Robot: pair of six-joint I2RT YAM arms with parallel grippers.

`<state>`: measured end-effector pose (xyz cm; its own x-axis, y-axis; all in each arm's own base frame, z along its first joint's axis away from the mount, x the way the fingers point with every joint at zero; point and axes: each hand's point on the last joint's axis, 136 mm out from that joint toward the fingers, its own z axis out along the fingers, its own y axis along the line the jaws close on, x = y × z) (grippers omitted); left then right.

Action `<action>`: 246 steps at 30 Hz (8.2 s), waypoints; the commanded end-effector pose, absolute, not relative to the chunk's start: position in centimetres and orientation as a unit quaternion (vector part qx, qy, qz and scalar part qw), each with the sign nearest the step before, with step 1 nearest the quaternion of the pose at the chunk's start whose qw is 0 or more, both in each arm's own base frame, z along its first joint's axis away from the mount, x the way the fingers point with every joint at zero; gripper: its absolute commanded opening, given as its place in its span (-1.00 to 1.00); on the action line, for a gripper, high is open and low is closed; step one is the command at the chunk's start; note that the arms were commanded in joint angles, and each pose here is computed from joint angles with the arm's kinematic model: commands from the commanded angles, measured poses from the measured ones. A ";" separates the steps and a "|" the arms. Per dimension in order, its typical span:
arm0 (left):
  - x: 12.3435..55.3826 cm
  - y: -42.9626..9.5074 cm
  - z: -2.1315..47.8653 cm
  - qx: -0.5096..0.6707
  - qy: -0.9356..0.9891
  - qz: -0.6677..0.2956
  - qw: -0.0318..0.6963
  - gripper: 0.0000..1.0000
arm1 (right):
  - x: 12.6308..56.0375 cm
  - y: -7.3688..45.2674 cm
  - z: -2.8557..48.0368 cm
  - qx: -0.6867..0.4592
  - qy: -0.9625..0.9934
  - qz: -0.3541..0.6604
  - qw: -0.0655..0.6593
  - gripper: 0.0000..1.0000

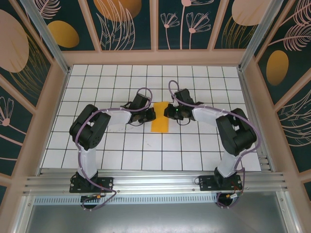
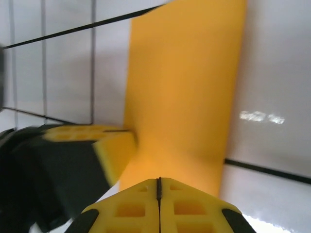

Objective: Fold a paper plane with a square sheet of paper (pick it up from the middle)
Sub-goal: Fold the square sheet of paper in half at the center of the table.

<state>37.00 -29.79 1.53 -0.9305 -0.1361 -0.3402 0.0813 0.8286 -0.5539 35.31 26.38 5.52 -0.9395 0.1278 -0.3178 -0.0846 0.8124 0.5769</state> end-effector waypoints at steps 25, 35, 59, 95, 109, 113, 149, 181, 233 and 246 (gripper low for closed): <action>34.9 -28.0 9.1 -0.025 0.913 -0.337 0.230 -0.68 | 35.4 29.0 5.3 -0.045 0.922 0.349 0.161 -0.87; 33.8 -28.2 10.6 -0.021 0.903 -0.361 0.231 -0.63 | 36.0 28.9 1.9 -0.021 0.935 0.327 0.139 -0.87; 31.0 -33.9 5.9 -0.010 0.900 -0.413 0.140 -0.84 | 35.5 29.1 2.9 0.013 0.929 0.341 0.141 -0.87; 30.0 -32.0 1.4 -0.017 0.931 -0.344 0.120 -0.95 | 33.5 28.1 0.5 -0.006 0.941 0.323 0.102 -0.90; 31.0 -32.8 2.7 -0.023 0.915 -0.374 0.148 -0.82 | 33.6 27.8 0.3 -0.002 0.942 0.321 0.101 -0.92; 30.0 -31.5 0.6 -0.028 0.931 -0.341 0.127 -0.87 | 33.7 27.8 0.4 -0.002 0.941 0.322 0.103 -0.92; 26.2 -27.8 -3.9 -0.017 0.963 -0.260 0.068 -0.96 | 41.5 25.7 0.5 0.033 0.938 0.309 0.155 -0.92; 26.2 -27.6 -3.5 -0.019 0.963 -0.260 0.073 -0.96 | 48.7 22.6 0.4 0.064 0.943 0.259 0.201 -0.93; 38.0 -30.6 3.9 -0.039 0.918 -0.343 0.194 -0.85 | 31.3 31.1 0.8 0.005 0.933 0.346 0.096 -0.95; 37.9 -29.7 0.1 -0.050 0.940 -0.294 0.165 -0.88 | 30.2 32.0 3.3 -0.019 0.921 0.375 0.106 -0.94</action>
